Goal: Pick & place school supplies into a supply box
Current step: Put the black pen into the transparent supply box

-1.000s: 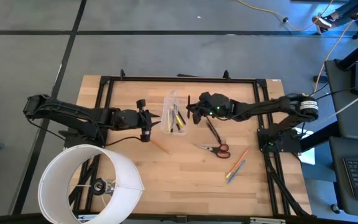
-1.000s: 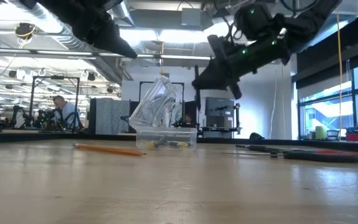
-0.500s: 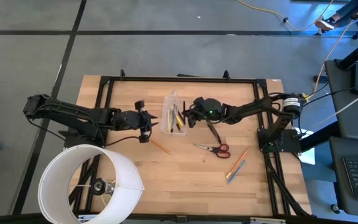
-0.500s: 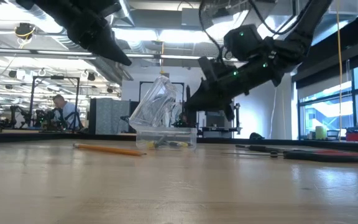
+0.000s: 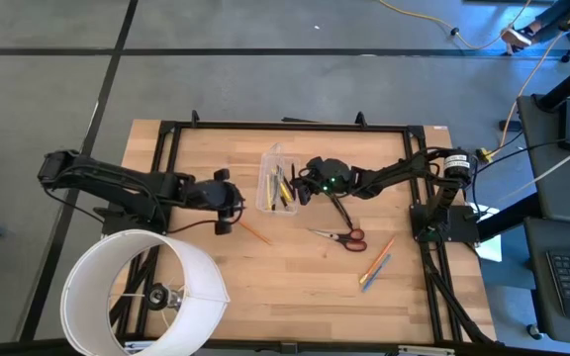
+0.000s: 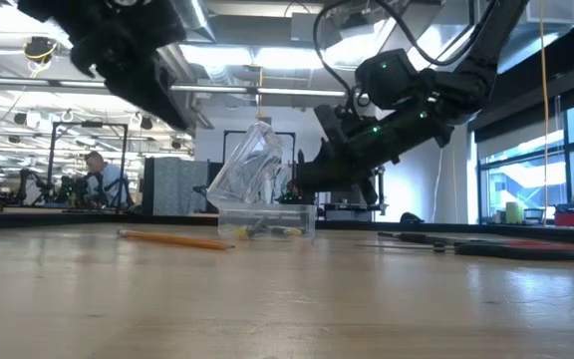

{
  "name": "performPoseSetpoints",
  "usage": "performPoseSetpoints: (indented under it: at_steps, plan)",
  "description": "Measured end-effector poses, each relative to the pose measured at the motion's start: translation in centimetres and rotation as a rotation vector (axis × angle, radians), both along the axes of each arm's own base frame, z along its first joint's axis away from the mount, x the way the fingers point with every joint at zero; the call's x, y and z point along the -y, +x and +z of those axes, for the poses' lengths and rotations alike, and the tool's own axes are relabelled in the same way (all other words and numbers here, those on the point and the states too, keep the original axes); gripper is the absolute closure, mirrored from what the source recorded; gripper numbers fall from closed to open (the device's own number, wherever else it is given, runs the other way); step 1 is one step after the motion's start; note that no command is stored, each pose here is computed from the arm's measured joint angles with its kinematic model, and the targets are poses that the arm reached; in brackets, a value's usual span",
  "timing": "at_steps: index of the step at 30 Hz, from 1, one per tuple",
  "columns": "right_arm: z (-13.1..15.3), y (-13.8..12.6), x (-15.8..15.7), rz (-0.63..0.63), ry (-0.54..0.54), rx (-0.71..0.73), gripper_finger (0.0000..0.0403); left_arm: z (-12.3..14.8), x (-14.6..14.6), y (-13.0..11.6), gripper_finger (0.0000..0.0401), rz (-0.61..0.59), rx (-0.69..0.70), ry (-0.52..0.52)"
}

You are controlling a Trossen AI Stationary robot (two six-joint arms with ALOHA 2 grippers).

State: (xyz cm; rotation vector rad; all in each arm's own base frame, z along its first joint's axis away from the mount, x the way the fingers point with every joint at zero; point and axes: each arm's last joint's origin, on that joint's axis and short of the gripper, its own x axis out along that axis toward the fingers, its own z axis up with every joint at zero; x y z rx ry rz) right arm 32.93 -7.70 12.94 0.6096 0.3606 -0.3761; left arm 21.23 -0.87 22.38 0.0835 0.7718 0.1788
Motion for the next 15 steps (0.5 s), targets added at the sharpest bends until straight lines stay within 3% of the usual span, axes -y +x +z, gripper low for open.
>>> performPoseSetpoints:
  at_steps: [15]
  plan:
    - [-0.4, -0.1, -0.3, 0.025, 0.129, -0.018, 0.0348, -3.7, 0.2, 1.7, 0.0313, -0.019, -0.172, -0.010]
